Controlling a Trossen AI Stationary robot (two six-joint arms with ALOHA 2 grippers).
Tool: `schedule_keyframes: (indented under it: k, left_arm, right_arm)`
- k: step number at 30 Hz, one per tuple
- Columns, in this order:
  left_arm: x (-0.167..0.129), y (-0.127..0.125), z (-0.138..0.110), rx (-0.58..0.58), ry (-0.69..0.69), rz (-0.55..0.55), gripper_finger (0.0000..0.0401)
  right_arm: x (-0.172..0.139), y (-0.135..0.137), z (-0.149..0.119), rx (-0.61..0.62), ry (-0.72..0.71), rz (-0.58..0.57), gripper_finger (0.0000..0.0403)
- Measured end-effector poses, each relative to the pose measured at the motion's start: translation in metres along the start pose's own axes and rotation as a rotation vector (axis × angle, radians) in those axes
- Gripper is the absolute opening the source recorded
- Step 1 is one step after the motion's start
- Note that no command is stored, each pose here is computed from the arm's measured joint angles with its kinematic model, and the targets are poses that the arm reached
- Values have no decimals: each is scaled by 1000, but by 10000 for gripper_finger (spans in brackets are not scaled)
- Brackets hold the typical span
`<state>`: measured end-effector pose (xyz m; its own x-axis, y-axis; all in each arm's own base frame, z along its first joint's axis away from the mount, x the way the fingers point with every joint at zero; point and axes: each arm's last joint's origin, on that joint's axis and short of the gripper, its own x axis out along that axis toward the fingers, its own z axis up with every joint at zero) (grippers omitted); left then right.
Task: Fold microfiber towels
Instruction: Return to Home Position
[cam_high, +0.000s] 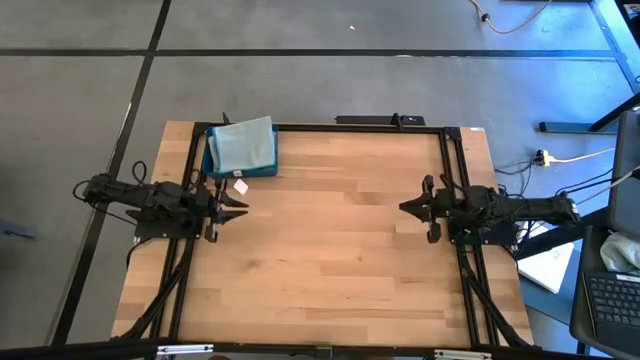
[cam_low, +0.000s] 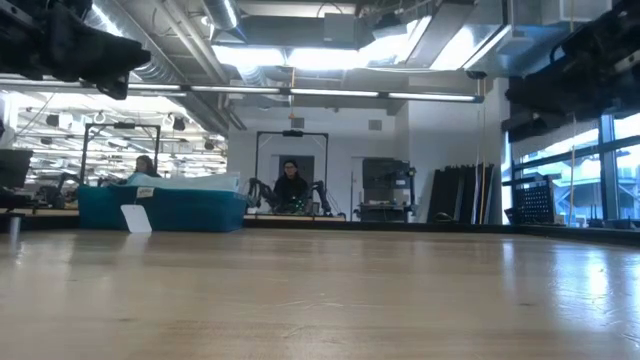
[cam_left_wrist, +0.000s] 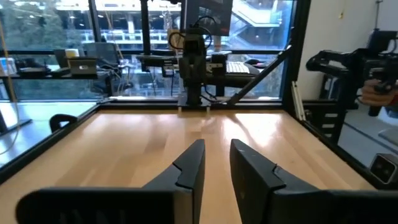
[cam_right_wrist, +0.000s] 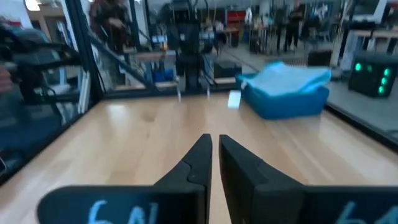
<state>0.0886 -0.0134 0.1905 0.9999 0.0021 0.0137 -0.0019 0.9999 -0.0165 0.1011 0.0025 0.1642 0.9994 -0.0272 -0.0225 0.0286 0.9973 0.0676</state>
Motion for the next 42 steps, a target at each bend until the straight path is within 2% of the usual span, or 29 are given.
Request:
schedule_keyframes:
  k: [5, 9, 16, 18, 24, 27, 30, 42]
  left_arm:
    - [1, 0, -5, 0, 8, -3, 52]
    - [1, 0, 0, 38, -40, -2, 37]
    - [2, 3, 0, 42, -39, 30, 3]
    - [2, 5, 1, 40, -46, 47, 3]
    - [5, 5, -9, 41, -30, -35, 2]
    - [6, 7, -17, 43, -1, 47, 5]
    - [7, 9, -18, -10, -8, 111, 4]
    - [7, 9, -19, -34, -5, 112, 19]
  right_arm:
    - [-4, 1, 4, -7, -55, 25, 33]
    - [-4, 1, 4, 9, -47, 26, 33]
    - [-4, 1, 4, 6, -49, 26, 33]
    - [-4, 1, 4, 5, -49, 26, 33]
    - [-4, 1, 4, 4, -49, 25, 33]
    - [-4, 1, 4, 4, -50, 25, 33]
    - [-4, 1, 4, 4, -50, 25, 33]
    - [-4, 1, 4, 4, -50, 25, 33]
